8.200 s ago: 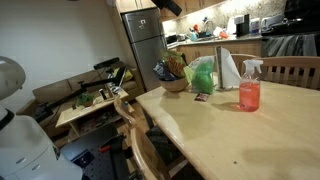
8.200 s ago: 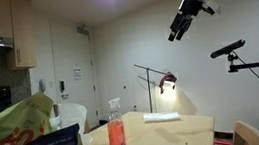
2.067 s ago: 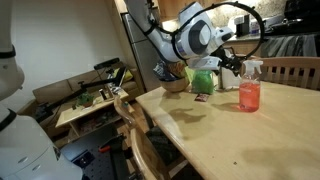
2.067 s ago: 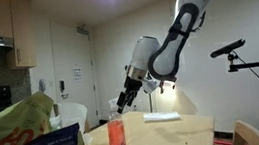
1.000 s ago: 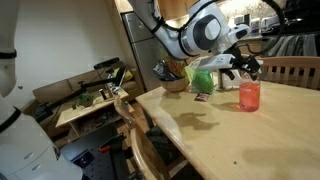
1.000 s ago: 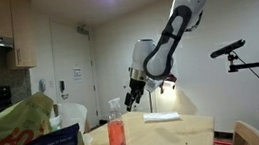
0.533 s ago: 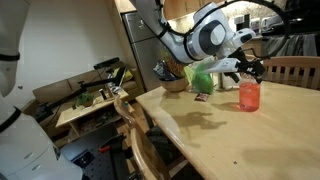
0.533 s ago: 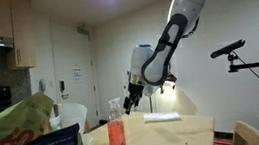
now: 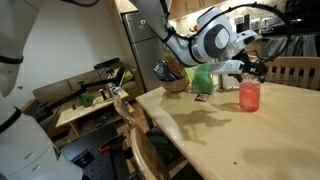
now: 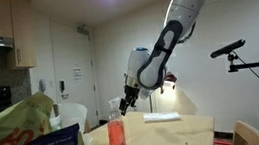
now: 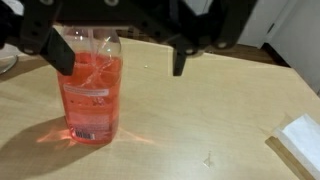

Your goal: Spray the object from the bottle slightly to the right

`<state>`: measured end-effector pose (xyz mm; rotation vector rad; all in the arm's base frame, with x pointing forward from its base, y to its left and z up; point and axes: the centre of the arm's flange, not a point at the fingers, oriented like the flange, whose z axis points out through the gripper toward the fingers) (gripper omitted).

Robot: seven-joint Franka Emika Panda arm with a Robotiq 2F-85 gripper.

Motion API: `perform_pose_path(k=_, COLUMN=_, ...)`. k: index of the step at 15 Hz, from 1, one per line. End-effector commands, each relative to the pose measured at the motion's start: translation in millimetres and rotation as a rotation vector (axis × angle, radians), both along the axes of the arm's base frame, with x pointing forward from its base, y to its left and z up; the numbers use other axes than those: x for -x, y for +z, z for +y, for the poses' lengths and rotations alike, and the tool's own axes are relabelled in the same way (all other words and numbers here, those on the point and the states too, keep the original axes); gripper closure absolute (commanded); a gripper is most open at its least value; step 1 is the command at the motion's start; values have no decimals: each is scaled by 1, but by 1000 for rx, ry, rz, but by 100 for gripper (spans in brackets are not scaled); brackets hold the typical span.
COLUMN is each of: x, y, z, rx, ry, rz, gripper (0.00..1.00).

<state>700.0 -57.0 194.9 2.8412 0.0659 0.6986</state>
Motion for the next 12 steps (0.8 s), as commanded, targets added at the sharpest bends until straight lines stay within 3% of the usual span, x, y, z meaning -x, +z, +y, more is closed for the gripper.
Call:
perform_pose_path(k=1, x=-17, y=-4, z=4, rx=16, ry=6, rz=-42, gripper=0)
perform_pose_path(k=12, x=-34, y=4, z=23, rx=31, ry=70, rz=-87, gripper=0)
